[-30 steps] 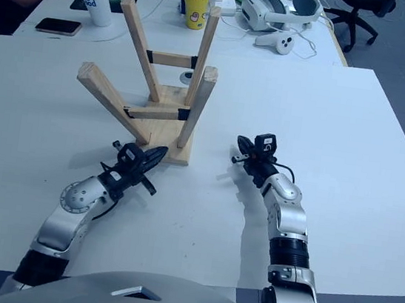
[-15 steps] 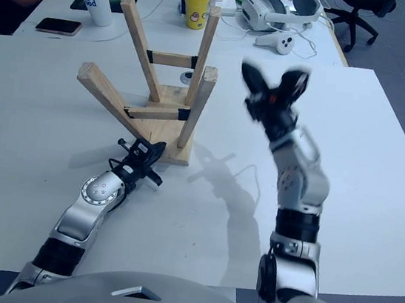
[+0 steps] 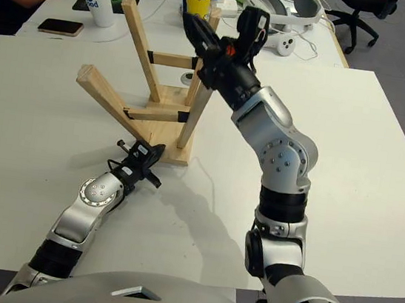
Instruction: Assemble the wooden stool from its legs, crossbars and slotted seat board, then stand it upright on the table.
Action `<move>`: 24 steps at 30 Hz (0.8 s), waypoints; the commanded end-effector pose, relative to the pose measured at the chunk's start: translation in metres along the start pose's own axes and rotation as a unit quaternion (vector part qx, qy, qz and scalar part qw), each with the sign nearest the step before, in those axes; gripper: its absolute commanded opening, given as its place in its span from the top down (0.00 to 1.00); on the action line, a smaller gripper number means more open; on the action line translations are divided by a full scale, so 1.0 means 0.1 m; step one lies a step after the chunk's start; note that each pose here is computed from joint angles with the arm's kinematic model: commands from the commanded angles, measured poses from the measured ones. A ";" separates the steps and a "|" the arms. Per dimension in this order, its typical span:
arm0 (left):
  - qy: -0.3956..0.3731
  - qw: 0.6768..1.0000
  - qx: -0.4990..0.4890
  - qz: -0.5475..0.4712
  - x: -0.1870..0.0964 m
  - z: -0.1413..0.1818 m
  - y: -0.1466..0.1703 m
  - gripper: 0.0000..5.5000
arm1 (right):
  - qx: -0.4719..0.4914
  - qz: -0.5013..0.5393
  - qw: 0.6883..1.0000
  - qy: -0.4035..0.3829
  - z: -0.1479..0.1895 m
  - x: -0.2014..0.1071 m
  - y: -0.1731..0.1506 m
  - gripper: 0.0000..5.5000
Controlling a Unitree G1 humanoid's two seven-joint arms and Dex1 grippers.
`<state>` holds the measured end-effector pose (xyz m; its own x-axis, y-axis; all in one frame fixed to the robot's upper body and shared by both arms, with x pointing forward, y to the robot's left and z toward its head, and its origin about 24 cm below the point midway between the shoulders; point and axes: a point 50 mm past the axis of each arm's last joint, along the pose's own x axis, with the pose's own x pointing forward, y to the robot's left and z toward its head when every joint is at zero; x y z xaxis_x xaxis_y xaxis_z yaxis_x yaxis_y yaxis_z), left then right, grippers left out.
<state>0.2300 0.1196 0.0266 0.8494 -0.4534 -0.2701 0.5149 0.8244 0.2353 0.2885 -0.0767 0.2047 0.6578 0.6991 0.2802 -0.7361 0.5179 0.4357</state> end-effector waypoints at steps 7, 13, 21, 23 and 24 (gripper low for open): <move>0.130 0.990 -0.036 -0.026 -0.10 -0.44 -0.12 1.00 | -0.113 0.068 0.976 -0.173 0.91 0.02 0.17 1.00; 0.136 0.990 -0.042 -0.019 -0.11 -0.47 -0.10 1.00 | -0.059 0.081 0.982 -0.163 0.80 0.06 0.29 1.00; 0.131 0.990 -0.045 -0.027 -0.05 -0.41 -0.08 1.00 | -0.029 -0.126 0.986 0.105 -0.62 -0.26 -0.29 1.00; 0.134 0.989 -0.052 -0.021 -0.05 -0.44 -0.09 1.00 | -0.079 -0.063 0.993 -0.062 0.09 -0.06 -0.14 1.00; 0.135 0.989 -0.054 -0.021 -0.04 -0.45 -0.09 1.00 | -0.101 -0.035 0.987 -0.124 0.37 -0.04 -0.06 1.00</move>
<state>0.2352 0.1187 0.0241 0.8336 -0.4527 -0.3166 0.5217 0.8336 0.1816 0.2884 -0.0830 0.2003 0.7270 0.6029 0.3286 -0.6866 0.6372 0.3500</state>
